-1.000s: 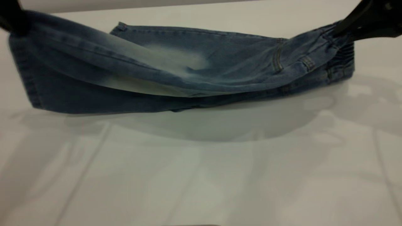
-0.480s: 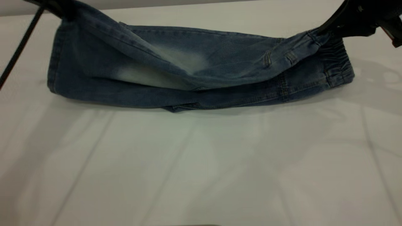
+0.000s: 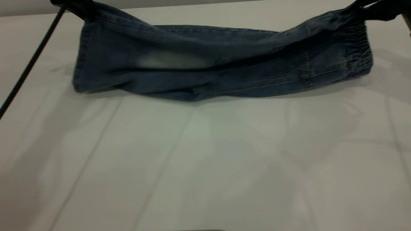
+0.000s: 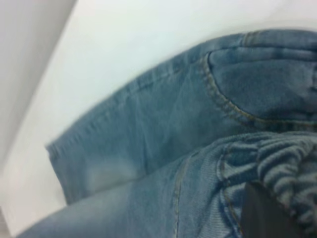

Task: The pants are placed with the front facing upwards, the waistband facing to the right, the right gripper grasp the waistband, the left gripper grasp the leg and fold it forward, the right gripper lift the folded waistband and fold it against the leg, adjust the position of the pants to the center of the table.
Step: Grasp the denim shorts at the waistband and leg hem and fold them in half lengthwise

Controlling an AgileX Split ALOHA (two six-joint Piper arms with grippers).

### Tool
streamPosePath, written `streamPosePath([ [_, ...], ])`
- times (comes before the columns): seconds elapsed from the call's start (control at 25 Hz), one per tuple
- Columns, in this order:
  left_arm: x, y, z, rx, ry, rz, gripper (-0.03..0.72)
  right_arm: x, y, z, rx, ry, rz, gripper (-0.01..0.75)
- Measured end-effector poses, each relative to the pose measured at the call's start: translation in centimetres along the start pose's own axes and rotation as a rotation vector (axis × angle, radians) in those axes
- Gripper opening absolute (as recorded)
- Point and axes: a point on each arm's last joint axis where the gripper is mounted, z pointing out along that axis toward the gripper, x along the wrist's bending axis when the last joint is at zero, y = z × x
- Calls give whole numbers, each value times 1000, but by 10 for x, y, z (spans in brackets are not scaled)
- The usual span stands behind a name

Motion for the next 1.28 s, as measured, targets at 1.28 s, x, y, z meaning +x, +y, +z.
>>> streamPosePath([
  [1.28,-2,18,82,-87,-13,-55,36,-31,27,34,-80,46,405,62],
])
